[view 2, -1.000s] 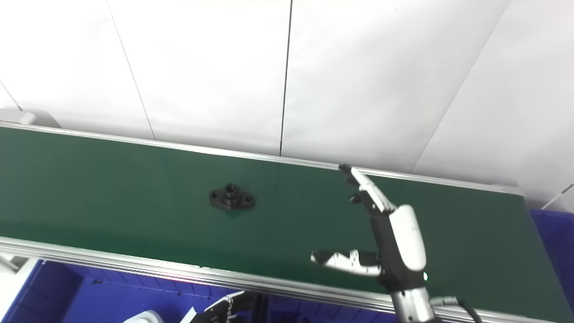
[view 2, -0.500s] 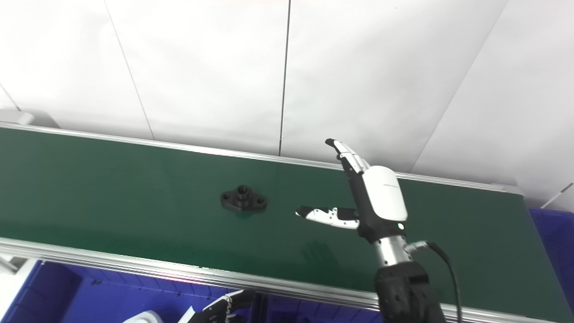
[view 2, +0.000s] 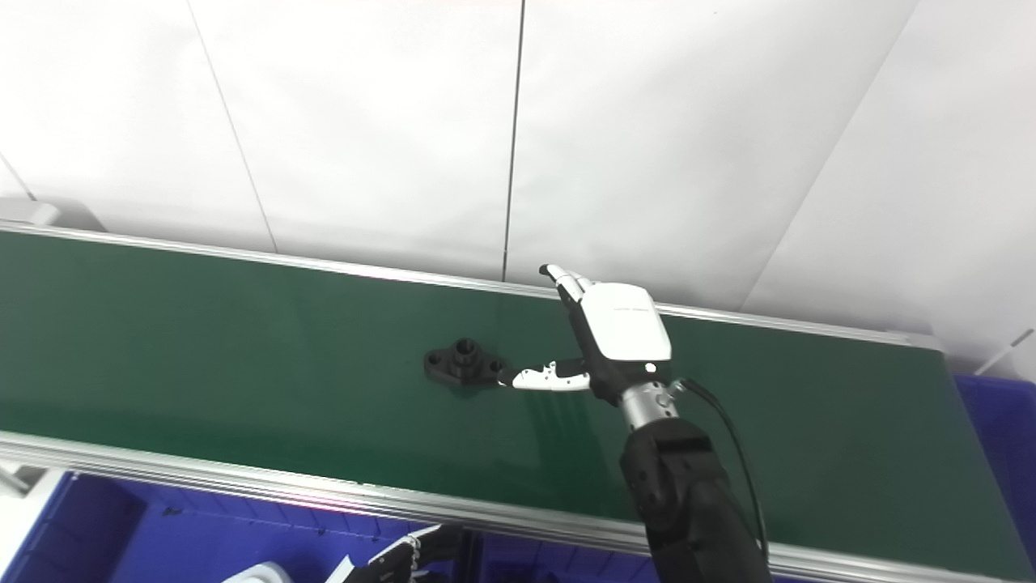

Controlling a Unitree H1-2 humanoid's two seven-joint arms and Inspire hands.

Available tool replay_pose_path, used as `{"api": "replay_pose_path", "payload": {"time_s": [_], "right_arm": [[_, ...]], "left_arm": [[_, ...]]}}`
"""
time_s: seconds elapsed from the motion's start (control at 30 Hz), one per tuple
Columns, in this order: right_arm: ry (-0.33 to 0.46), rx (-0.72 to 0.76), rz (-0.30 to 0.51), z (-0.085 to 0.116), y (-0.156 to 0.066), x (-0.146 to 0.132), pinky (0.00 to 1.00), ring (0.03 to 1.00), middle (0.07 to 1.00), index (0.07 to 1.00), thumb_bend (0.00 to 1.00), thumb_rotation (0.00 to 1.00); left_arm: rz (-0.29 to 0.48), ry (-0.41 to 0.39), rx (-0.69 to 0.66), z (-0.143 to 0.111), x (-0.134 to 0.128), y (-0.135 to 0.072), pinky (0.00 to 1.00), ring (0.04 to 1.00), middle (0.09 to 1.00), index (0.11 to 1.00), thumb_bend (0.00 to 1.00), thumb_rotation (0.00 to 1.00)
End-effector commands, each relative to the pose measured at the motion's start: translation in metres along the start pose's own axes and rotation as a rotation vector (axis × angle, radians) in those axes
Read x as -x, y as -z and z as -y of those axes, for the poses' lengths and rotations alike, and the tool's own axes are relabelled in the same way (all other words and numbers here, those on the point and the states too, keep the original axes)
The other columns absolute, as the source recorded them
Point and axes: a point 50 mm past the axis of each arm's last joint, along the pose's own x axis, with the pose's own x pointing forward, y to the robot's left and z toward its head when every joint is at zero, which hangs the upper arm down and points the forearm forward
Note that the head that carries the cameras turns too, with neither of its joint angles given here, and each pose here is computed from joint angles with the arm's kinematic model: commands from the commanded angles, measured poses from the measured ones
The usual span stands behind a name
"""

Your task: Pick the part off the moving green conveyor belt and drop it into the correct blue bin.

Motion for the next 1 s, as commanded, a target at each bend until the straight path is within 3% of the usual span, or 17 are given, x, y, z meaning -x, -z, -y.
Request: {"api": "replay_pose_path", "payload": {"time_s": [0.0, 0.33, 0.67, 0.8, 0.87, 0.97], "right_arm": [[0.069, 0.009, 0.019, 0.019, -0.013, -0.015, 0.62, 0.771, 0.842, 0.883, 0.86, 0.65], [0.006, -0.001, 0.004, 0.005, -0.026, -0.022, 0.63, 0.785, 0.85, 0.891, 0.86, 0.65], [-0.062, 0.031, -0.009, -0.024, -0.029, -0.02, 0.6, 0.748, 0.824, 0.875, 0.86, 0.67], [-0.069, 0.049, -0.005, -0.035, -0.028, -0.018, 0.48, 0.595, 0.713, 0.827, 0.84, 0.65], [-0.081, 0.058, -0.006, -0.04, -0.027, -0.017, 0.37, 0.469, 0.604, 0.752, 0.78, 0.59], [-0.098, 0.067, -0.013, -0.049, -0.023, -0.017, 0.31, 0.385, 0.507, 0.672, 0.68, 0.48]], "left_arm": [[0.044, -0.009, 0.012, 0.004, 0.002, -0.009, 0.82, 0.885, 0.873, 0.837, 0.76, 0.75], [0.035, -0.01, 0.004, 0.006, 0.001, -0.012, 0.83, 0.886, 0.873, 0.833, 0.77, 0.76], [0.033, -0.003, 0.002, 0.007, 0.002, -0.014, 0.83, 0.888, 0.874, 0.841, 0.77, 0.75], [0.031, -0.003, -0.003, 0.006, 0.004, -0.014, 0.82, 0.882, 0.874, 0.844, 0.78, 0.77], [0.029, -0.004, 0.0, 0.006, 0.004, -0.014, 0.82, 0.879, 0.874, 0.844, 0.78, 0.76], [0.033, -0.008, -0.004, 0.006, 0.004, -0.015, 0.82, 0.88, 0.874, 0.839, 0.77, 0.76]]}}
